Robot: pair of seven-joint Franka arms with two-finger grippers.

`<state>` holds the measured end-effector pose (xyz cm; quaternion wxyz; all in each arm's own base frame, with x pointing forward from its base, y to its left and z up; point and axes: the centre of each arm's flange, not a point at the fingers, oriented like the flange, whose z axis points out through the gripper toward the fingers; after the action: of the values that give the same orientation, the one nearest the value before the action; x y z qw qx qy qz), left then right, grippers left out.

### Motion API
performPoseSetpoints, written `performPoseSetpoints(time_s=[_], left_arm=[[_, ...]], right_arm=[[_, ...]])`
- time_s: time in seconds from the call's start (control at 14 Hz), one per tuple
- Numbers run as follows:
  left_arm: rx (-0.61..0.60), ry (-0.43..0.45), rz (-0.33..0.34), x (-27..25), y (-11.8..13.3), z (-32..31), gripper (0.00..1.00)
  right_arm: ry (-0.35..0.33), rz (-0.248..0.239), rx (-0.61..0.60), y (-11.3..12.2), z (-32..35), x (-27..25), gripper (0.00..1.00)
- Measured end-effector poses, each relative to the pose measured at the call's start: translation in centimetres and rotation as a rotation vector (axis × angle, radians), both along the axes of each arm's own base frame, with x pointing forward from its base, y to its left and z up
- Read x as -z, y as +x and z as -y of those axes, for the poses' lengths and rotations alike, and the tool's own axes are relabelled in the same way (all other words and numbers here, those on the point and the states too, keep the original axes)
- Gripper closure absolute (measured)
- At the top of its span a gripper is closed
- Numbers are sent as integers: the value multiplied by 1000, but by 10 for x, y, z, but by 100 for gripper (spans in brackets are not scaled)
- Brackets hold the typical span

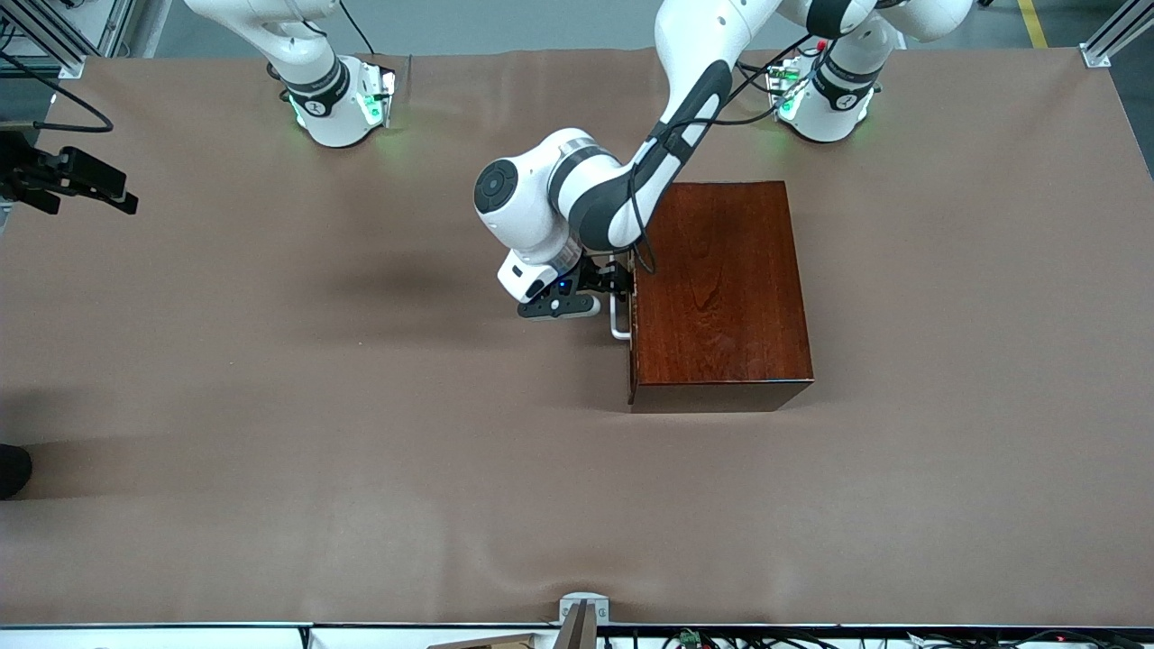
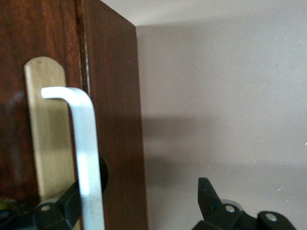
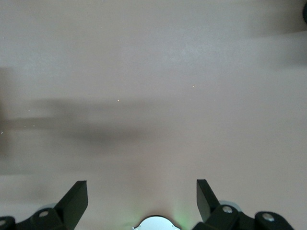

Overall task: Open drawer, take yellow block, close drawer
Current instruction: 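Grasp the white handle with the left gripper and pull the drawer open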

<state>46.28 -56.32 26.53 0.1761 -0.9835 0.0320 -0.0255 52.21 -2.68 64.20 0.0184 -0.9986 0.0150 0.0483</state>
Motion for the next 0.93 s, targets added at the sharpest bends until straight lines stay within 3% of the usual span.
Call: performPoseSetpoints(time_s=[0.43, 0.93], left_arm=[[-23, -36, 32, -1, 1, 6, 0], [-72, -158, 107, -9, -5, 28, 0]], right_arm=[[0, 0, 0, 0, 0, 0, 0], [-9, -1, 3, 2, 2, 2, 0]])
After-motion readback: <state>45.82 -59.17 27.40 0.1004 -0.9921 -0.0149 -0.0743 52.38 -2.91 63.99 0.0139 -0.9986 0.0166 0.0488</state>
